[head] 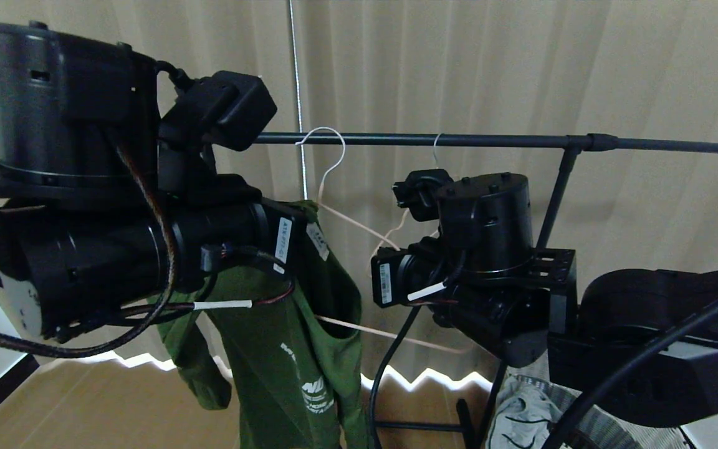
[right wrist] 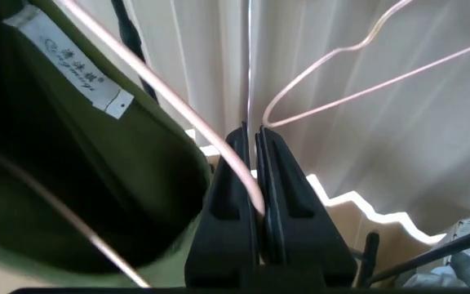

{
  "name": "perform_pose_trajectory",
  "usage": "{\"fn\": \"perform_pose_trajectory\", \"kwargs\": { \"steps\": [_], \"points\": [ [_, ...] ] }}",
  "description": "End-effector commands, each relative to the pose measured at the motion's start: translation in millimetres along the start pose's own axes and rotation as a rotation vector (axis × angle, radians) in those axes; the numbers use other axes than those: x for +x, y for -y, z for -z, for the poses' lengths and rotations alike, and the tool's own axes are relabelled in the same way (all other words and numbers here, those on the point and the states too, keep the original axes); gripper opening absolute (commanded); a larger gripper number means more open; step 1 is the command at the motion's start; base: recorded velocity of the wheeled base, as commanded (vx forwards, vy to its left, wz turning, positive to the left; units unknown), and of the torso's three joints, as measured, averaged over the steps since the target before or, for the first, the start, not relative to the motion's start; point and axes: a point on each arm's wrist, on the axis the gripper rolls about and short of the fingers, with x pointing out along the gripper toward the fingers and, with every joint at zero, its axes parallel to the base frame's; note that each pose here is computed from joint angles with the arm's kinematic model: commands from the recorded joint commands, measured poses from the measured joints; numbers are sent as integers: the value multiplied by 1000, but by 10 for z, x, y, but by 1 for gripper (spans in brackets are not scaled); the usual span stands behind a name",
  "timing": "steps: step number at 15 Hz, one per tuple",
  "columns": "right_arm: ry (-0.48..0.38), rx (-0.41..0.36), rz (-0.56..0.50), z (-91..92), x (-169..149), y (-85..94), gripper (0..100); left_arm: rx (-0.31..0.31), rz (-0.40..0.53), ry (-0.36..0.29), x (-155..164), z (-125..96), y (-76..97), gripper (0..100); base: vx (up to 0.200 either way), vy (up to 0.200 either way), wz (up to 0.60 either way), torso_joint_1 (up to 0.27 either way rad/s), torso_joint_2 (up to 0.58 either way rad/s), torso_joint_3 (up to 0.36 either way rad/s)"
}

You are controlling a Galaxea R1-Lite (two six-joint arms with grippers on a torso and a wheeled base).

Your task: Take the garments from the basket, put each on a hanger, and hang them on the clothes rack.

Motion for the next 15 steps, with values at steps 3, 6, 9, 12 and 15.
{"fn": "perform_pose_trajectory", "kwargs": {
  "steps": [3,6,9,12,15],
  "points": [
    [49,14,-15,-117,-129,29,0,8,3,-24,-58,105,-9,0,0,0,0,0,0,0],
    [82,-12,-19,-135,-181,58,0,7,3,-26,-57,109,-8,100,0,0,0,0,0,0],
    [136,-31,-28,-128,-211,82,0,12,5,-27,-142,156,-20,100,0,0,0,0,0,0],
    [163,-40,-8,-153,-187,165,0,23,4,-20,-278,206,-47,100,0,0,0,0,0,0],
    [192,-32,11,-168,-192,263,0,24,4,5,-425,215,-78,100,0,0,0,0,0,0]
  ]
}}
